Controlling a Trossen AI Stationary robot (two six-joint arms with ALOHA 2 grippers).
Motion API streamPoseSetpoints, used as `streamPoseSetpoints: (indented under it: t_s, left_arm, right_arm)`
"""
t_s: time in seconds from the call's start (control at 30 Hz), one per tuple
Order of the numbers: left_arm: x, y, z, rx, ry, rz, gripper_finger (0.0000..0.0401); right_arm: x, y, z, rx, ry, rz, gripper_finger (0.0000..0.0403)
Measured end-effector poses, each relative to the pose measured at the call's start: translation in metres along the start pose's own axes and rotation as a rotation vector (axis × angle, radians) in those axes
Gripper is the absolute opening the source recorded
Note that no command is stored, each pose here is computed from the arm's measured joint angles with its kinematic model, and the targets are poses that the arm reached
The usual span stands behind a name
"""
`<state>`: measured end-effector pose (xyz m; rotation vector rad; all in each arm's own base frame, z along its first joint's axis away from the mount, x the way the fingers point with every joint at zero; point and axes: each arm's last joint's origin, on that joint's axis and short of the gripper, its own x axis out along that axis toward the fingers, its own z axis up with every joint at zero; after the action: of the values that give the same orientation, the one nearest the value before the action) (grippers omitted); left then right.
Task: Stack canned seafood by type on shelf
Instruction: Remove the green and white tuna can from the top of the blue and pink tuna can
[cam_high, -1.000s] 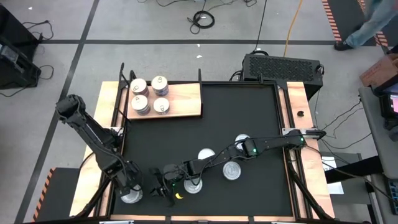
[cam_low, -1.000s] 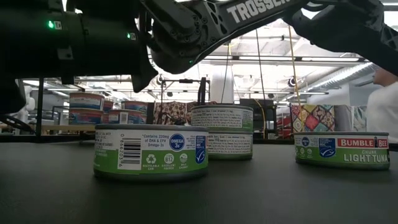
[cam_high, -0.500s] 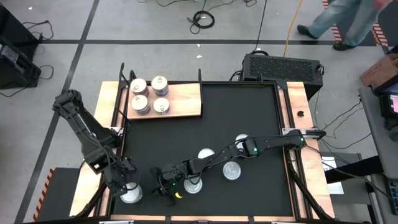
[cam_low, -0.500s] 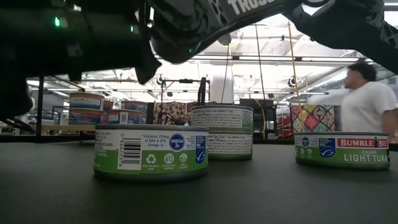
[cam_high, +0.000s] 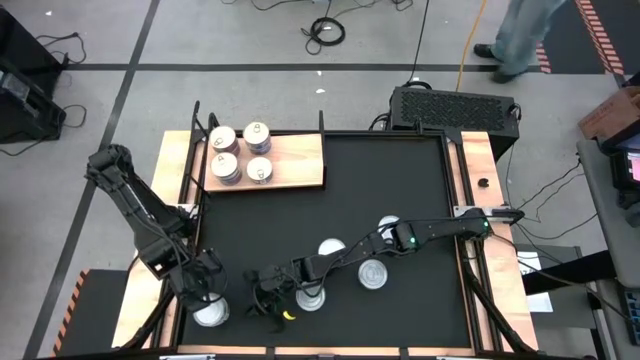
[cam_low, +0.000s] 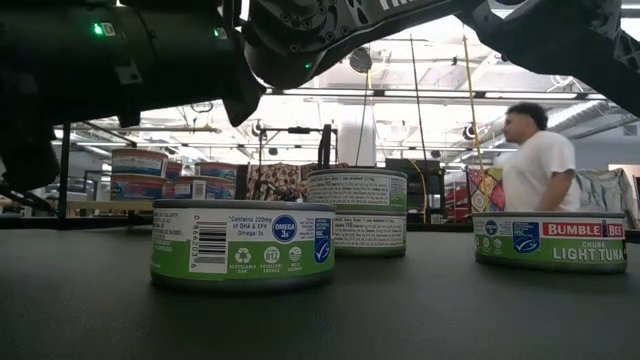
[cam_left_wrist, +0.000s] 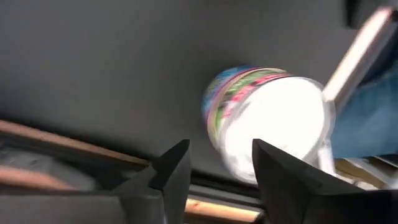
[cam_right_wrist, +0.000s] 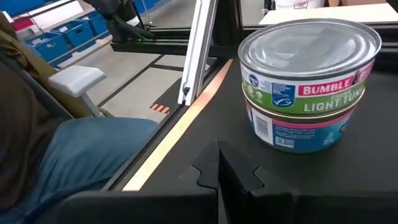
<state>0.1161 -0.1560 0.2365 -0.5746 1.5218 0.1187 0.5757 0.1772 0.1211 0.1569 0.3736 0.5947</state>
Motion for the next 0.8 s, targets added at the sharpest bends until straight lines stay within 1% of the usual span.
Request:
streamPoseSetpoints:
  t_s: [0.1,0.27,0.43,0.57,0.67,0.8]
  left_arm:
    - [0.005,-0.003,0.001,0.030,-0.009,-0.048,0.0179]
    - [0.015,0.003,0.000,0.035,0.013,-0.030,0.0180]
    - [0.022,0.001,0.000,0.073,0.033,-0.094,0.0180]
    - [0.027,0.004,-0.001,0.071,0.044,-0.085,0.0180]
    - [0.035,0.005,-0.001,0.078,0.056,-0.119,0.0180]
    - [0.038,0.007,-0.001,0.098,0.069,-0.122,0.0180]
  right_arm:
    - [0.000,0.000,0.000,0.000,0.002,0.000,0.0000]
    - [0.000,0.000,0.000,0.001,0.004,0.002,0.0000]
    - [0.000,0.000,-0.001,0.002,0.008,0.001,0.0000]
    - [0.000,0.000,-0.001,0.002,0.008,0.002,0.0000]
    - [0.000,0.000,-0.001,0.002,0.008,0.001,0.0000]
    - [0.000,0.000,-0.001,0.002,0.008,0.002,0.0000]
